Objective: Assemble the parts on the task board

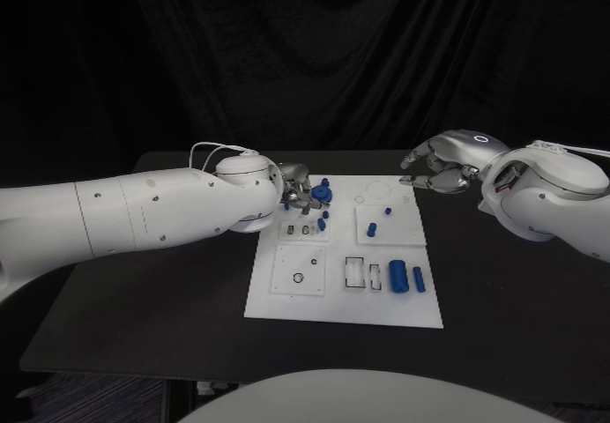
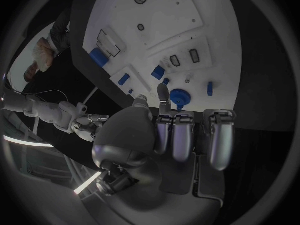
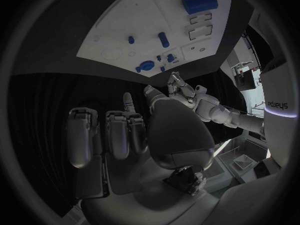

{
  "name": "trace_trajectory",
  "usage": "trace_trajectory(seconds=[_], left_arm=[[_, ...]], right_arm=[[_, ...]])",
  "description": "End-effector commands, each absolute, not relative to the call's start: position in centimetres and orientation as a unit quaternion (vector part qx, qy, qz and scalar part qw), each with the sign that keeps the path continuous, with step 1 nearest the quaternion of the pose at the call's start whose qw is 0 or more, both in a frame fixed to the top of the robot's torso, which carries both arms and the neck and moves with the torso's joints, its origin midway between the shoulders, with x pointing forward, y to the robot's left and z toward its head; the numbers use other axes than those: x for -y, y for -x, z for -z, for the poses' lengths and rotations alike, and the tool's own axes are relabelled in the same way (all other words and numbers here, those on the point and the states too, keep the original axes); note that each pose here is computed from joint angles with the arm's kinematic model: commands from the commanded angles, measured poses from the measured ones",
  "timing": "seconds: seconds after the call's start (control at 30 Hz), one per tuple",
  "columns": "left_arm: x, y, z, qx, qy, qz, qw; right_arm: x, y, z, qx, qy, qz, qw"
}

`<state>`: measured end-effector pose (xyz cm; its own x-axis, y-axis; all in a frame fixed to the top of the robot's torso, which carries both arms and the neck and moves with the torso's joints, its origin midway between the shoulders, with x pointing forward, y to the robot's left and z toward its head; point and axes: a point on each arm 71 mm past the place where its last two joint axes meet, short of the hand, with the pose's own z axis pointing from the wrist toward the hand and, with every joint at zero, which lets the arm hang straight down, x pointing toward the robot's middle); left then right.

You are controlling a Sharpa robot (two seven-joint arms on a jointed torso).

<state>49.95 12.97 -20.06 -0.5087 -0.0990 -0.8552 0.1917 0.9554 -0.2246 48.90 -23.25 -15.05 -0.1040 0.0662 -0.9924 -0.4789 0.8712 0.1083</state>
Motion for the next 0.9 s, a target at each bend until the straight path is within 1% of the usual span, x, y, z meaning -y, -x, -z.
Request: trace_trajectory(seconds=[0.03, 0.7, 0.9], left_arm=[[-12.9, -50.1, 20.0, -0.859, -0.029, 0.129, 0.495], [-11.6, -50.6, 20.2, -0.854, -0.026, 0.132, 0.503], [-11.2, -50.8, 20.2, -0.847, -0.045, 0.122, 0.515]], right_arm=[[23.3, -48.9, 15.1, -0.716, 0.139, -0.201, 0.654], [23.0, -49.1, 14.9, -0.705, 0.140, -0.208, 0.663], [22.8, -49.2, 14.8, -0.700, 0.140, -0.212, 0.667]])
